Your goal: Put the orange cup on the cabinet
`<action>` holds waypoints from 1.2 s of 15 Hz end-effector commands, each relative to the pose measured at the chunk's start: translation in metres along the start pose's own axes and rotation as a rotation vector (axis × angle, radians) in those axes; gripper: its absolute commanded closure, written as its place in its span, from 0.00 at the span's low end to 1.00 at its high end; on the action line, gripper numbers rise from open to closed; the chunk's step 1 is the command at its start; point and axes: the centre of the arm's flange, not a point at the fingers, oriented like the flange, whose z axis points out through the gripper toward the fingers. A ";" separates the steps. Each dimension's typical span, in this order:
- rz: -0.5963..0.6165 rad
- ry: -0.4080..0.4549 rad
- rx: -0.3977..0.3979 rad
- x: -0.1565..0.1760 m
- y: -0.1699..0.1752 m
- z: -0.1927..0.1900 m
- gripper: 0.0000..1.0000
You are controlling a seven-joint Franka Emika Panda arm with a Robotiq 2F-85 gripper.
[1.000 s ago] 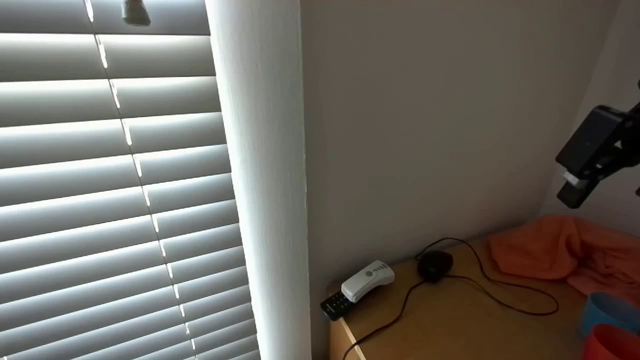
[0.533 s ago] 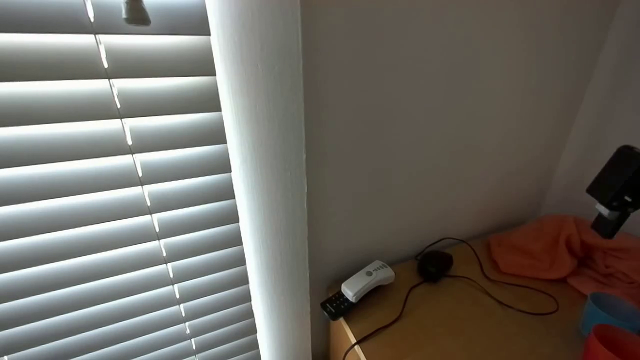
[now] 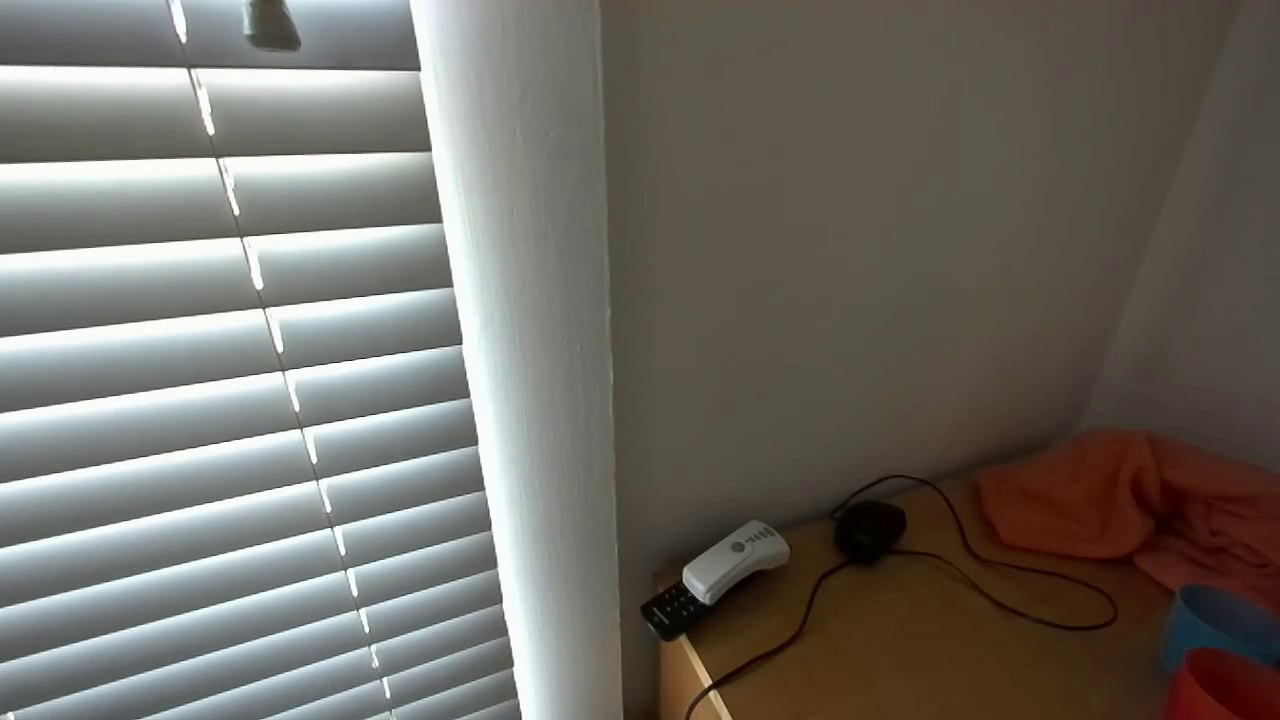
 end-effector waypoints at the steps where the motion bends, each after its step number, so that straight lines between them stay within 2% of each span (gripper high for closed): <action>1: 0.034 -0.025 0.031 0.003 0.022 0.036 0.00; 2: 0.047 -0.031 0.030 0.003 0.026 0.044 0.00; 3: 0.034 -0.016 0.010 0.003 0.015 0.022 0.00; 7: 0.032 -0.018 0.006 0.005 0.014 0.023 0.00; 11: 0.085 -0.101 -0.042 0.023 0.032 0.057 0.00; 18: 0.188 -0.232 -0.035 0.046 0.061 0.112 0.00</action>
